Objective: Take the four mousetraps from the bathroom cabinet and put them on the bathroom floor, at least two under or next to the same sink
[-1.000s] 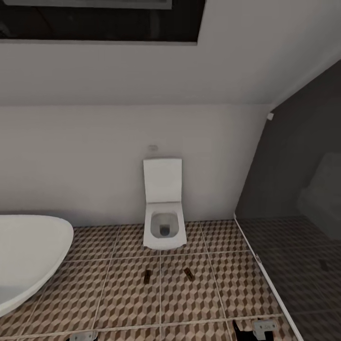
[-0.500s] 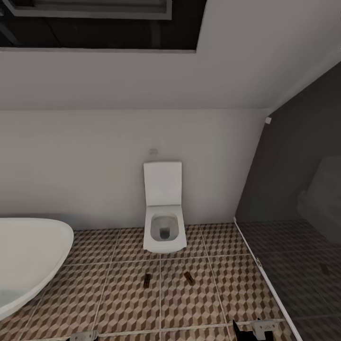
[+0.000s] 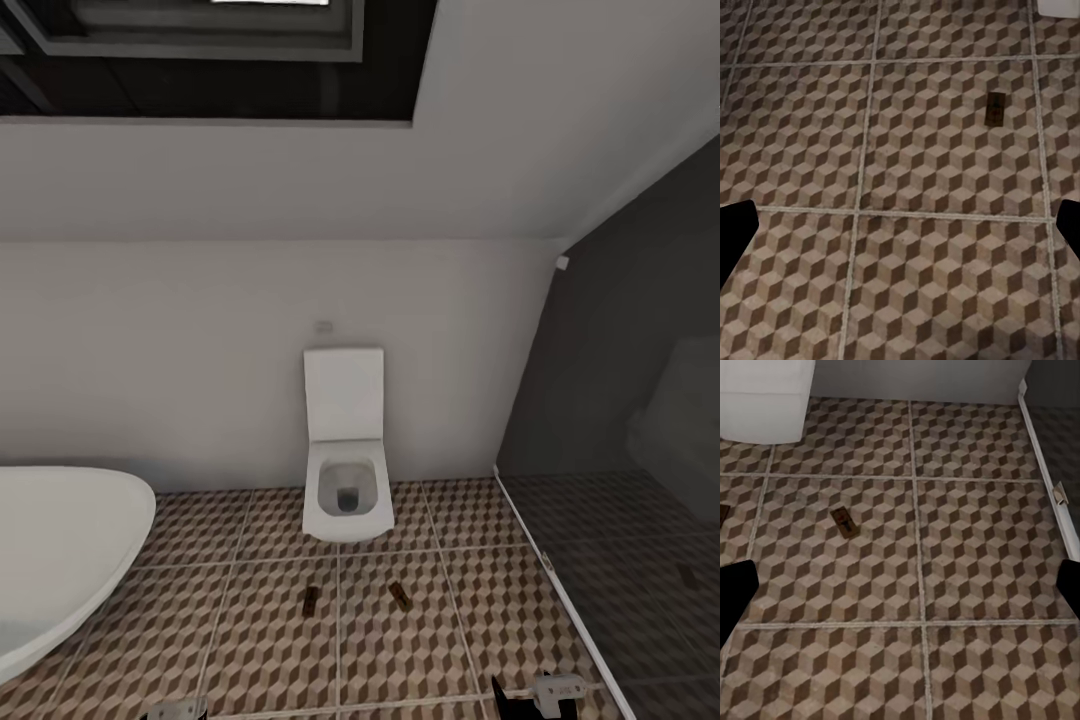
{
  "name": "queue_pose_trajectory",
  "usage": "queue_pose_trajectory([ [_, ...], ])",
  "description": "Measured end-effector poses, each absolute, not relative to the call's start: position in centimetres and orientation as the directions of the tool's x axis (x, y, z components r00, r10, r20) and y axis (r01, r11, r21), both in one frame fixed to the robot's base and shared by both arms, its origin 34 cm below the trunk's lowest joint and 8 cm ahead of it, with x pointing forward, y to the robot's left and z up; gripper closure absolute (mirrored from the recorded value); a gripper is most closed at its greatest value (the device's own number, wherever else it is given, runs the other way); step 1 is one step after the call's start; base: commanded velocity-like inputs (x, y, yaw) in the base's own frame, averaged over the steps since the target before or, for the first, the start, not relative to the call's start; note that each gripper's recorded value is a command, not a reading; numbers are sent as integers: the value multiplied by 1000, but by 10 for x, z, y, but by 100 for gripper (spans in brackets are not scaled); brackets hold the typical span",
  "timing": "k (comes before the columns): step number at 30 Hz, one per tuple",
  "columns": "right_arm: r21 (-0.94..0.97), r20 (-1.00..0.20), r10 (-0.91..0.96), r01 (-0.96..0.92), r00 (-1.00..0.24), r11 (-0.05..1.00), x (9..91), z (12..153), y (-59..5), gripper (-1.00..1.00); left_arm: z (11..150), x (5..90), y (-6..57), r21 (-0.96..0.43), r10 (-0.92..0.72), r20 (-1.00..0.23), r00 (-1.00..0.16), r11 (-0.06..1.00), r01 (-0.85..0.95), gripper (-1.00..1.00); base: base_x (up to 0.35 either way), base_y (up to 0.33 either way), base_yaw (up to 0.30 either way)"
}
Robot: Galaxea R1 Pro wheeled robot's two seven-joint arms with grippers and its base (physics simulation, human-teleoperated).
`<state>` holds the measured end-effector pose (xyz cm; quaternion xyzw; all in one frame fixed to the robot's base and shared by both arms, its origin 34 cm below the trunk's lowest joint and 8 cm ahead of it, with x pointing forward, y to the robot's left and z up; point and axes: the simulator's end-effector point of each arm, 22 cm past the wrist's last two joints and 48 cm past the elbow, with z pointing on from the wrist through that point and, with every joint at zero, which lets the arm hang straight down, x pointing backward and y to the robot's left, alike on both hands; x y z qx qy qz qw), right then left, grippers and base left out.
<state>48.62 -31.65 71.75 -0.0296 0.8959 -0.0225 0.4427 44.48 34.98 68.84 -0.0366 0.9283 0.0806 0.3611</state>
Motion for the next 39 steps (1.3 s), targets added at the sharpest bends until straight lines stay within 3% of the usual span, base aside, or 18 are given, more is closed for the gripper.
queue_pose_trajectory([
  [14,-72,-798,-76,-31,-598,997,489,722,-321,-100,691,448,346,117,-12,-685,-729,985,-126,-100,0,0,0],
  [24,-124,-749,-113,-30,-653,992,447,708,-362,-100,690,412,411,201,30,-650,-759,970,-134,-100,0,0,0],
  [33,-46,-679,-72,-56,-731,997,371,676,-308,-100,666,323,408,184,44,-550,-834,980,-69,-100,0,0,0],
  [39,2,-651,-45,-62,-757,998,342,666,-274,-100,658,309,385,152,34,-532,-846,987,-56,-100,0,0,0],
])
